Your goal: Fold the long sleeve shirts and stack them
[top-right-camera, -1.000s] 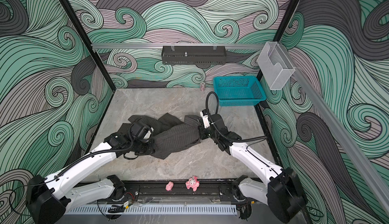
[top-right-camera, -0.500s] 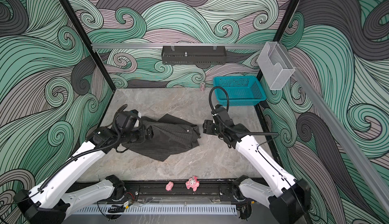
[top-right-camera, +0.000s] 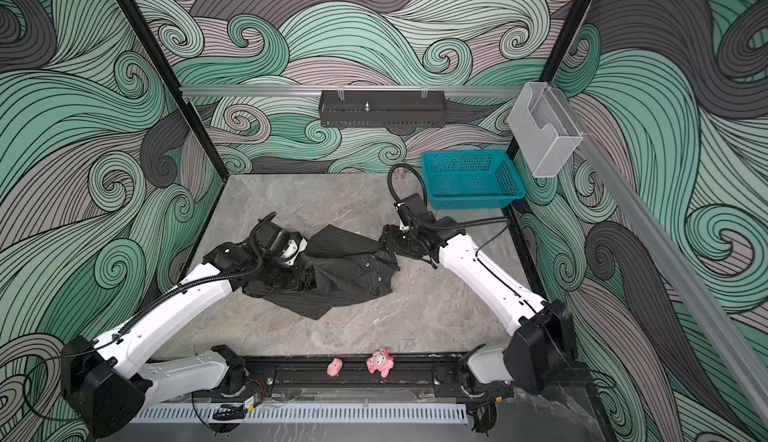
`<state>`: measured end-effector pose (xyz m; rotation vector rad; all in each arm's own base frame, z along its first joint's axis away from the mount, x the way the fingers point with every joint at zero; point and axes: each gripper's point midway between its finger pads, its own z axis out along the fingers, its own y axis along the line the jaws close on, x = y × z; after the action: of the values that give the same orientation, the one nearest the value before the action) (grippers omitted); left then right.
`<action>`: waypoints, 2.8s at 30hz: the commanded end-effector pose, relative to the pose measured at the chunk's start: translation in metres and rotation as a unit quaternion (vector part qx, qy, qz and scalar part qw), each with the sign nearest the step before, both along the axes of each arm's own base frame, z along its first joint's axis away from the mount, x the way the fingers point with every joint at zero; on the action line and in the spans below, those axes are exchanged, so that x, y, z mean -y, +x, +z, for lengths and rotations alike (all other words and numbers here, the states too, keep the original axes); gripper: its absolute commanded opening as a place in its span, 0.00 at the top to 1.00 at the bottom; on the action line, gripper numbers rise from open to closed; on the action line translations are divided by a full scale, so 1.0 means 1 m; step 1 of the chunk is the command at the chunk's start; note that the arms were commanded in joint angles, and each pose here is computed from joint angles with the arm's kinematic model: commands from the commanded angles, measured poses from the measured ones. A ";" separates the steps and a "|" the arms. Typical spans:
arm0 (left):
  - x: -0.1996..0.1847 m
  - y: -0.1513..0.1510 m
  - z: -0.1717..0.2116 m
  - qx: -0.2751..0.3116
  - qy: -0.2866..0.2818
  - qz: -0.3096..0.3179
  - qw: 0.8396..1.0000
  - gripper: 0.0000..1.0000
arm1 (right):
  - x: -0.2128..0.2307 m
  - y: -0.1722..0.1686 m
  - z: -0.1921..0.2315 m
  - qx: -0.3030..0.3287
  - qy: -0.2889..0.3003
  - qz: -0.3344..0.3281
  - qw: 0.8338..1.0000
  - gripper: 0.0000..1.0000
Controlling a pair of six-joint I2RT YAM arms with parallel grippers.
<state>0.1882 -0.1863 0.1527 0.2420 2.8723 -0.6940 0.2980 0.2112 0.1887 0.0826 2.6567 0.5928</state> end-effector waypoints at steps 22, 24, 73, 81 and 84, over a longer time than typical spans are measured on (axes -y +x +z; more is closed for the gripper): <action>-0.078 0.027 0.058 0.110 0.116 0.119 0.980 0.01 | -0.035 -0.011 0.000 -0.018 -0.031 0.032 0.999 0.19; -0.102 0.045 0.058 0.109 0.098 0.196 0.970 0.01 | -0.042 -0.012 -0.005 -0.021 -0.041 0.039 0.998 0.19; -0.241 0.201 -0.028 0.018 -0.095 0.533 0.841 1.00 | -0.052 0.011 -0.100 -0.112 -0.163 0.101 0.975 0.18; -0.259 0.227 0.017 0.056 -0.124 0.528 0.839 1.00 | -0.045 0.031 -0.091 -0.118 -0.134 0.105 0.978 0.97; -0.272 0.242 0.054 0.089 -0.148 0.528 0.831 1.00 | -0.047 0.054 -0.054 -0.064 -0.106 0.119 0.985 1.00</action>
<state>0.4178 0.0752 0.1708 -1.2057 2.2001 -0.7132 0.3346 0.2550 0.0943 -0.1978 2.9684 0.2942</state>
